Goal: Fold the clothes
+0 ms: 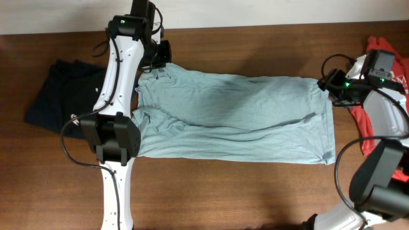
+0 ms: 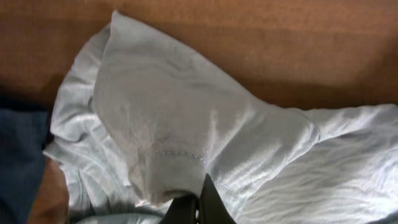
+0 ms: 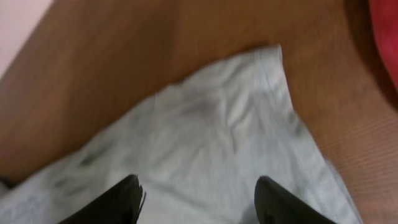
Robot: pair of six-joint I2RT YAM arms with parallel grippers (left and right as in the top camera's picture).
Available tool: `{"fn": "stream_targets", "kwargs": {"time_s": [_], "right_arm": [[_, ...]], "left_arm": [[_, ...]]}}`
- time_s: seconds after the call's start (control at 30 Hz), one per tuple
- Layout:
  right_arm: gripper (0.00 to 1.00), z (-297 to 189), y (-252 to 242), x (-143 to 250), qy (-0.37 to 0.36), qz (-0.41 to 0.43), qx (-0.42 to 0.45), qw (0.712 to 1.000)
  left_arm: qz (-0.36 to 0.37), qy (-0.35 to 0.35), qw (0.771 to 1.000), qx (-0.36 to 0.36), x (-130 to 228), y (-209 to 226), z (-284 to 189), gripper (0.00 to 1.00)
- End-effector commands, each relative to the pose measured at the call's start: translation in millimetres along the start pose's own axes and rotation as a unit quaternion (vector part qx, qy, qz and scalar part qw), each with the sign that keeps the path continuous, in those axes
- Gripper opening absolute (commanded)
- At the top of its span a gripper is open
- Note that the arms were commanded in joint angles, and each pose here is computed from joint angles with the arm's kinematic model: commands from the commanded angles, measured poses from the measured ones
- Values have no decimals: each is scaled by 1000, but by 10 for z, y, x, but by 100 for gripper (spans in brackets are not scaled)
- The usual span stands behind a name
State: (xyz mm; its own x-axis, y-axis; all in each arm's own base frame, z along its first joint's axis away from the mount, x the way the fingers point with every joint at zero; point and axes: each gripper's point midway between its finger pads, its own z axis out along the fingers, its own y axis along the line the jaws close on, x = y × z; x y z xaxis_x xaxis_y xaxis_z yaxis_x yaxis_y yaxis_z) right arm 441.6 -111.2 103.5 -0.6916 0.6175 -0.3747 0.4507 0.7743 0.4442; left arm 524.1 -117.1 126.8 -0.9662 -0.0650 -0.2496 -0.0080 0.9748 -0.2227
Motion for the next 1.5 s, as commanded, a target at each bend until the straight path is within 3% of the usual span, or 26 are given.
{"fn": "stream_targets", "kwargs": {"time_s": [0.0,0.2,0.5,0.9,1.07,1.23,1.47], "right_arm": [[63,241,-39,-74,-5,14,-9,1000],[63,631,-148,-217,-31,15,-19,999],[63,751,-438,-413,-61,52,-3,997],[62,1038,-579,-252,-35,62,-1,997],[40,1121,-477,-200,-28,53,-16,998],[6,1089,-354,-187,-16,50,-46,998],[4,701,-200,-442,-39,-21,-51,998]], "left_arm": [[-5,5,1000,3,18,15,-46,0],[-10,38,999,-5,180,51,-53,1],[-1,38,999,-27,218,115,-178,1],[3,24,999,-26,163,101,-228,1],[3,23,999,-26,161,101,-228,1],[4,21,999,-25,149,97,-232,1],[15,-6,1000,-20,63,72,-432,1]]}}
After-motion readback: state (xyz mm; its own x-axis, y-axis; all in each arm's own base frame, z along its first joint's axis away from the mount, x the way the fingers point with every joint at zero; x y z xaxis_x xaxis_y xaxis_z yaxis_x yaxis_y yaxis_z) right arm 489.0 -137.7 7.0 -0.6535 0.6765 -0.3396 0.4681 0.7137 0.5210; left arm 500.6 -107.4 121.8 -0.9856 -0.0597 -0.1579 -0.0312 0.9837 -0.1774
